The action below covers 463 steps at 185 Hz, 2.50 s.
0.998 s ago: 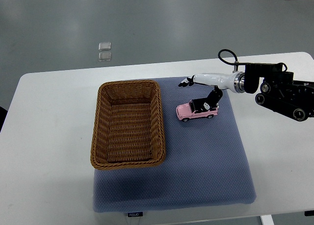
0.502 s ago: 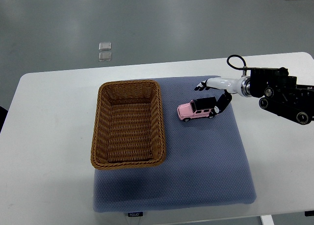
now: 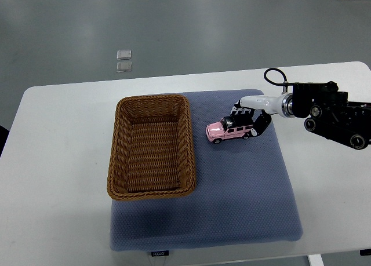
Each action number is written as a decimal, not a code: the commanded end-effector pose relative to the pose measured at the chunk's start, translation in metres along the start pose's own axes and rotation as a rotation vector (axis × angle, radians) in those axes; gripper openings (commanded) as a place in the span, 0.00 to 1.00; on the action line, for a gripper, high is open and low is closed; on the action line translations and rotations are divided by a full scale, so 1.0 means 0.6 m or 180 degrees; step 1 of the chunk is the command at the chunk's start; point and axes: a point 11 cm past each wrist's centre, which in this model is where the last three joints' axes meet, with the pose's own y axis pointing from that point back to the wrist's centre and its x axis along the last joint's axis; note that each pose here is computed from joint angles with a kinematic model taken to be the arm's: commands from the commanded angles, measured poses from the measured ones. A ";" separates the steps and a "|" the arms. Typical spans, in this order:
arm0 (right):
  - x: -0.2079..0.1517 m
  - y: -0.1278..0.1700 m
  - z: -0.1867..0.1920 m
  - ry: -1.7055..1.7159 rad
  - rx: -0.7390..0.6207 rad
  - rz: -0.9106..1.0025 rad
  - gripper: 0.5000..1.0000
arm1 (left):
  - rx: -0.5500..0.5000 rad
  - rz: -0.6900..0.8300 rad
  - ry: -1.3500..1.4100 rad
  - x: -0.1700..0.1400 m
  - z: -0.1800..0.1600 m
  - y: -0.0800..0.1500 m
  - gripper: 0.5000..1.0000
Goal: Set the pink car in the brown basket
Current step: 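Close the right hand fingers around the pink SUV's roof, then lift the pink SUV and carry it over the wicker basket, then lower the SUV into the basket and open the right hand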
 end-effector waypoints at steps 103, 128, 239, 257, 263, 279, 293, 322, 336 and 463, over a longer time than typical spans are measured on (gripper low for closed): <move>0.034 0.020 0.024 -0.0256 -0.0063 0.0133 0.00 | -0.0002 -0.0001 0.0000 0.000 0.000 0.000 1.00; 0.064 0.029 0.024 -0.0265 -0.0065 0.0260 0.00 | -0.0002 0.0004 0.0000 0.000 0.000 0.000 1.00; 0.222 0.059 -0.104 -0.0128 0.0412 0.0664 0.00 | -0.0002 -0.0001 0.0000 0.000 0.000 0.000 1.00; 0.212 0.039 -0.163 -0.0117 0.0653 0.0566 0.00 | -0.0002 -0.0001 0.0000 0.000 0.000 0.000 1.00; 0.209 0.033 -0.181 -0.0099 0.0716 0.0541 0.00 | 0.0003 -0.0001 0.0000 0.000 0.000 0.000 1.00; 0.190 0.013 -0.224 -0.0064 0.0863 0.0445 0.00 | -0.0002 0.0004 0.0000 0.000 0.000 0.000 1.00; 0.165 -0.006 -0.267 -0.0034 0.1003 0.0360 0.00 | -0.0002 -0.0001 0.0000 0.000 0.000 0.000 1.00; 0.094 -0.043 -0.293 -0.0098 0.1090 0.0121 0.00 | -0.0002 -0.0001 0.0000 0.000 0.000 0.000 1.00; 0.068 -0.055 -0.291 -0.0140 0.1082 0.0061 0.00 | -0.0002 -0.0001 0.0000 0.000 0.000 0.000 1.00; -0.031 -0.092 -0.281 -0.0302 0.1076 -0.0056 0.69 | -0.0002 -0.0001 0.0000 0.000 0.000 0.000 1.00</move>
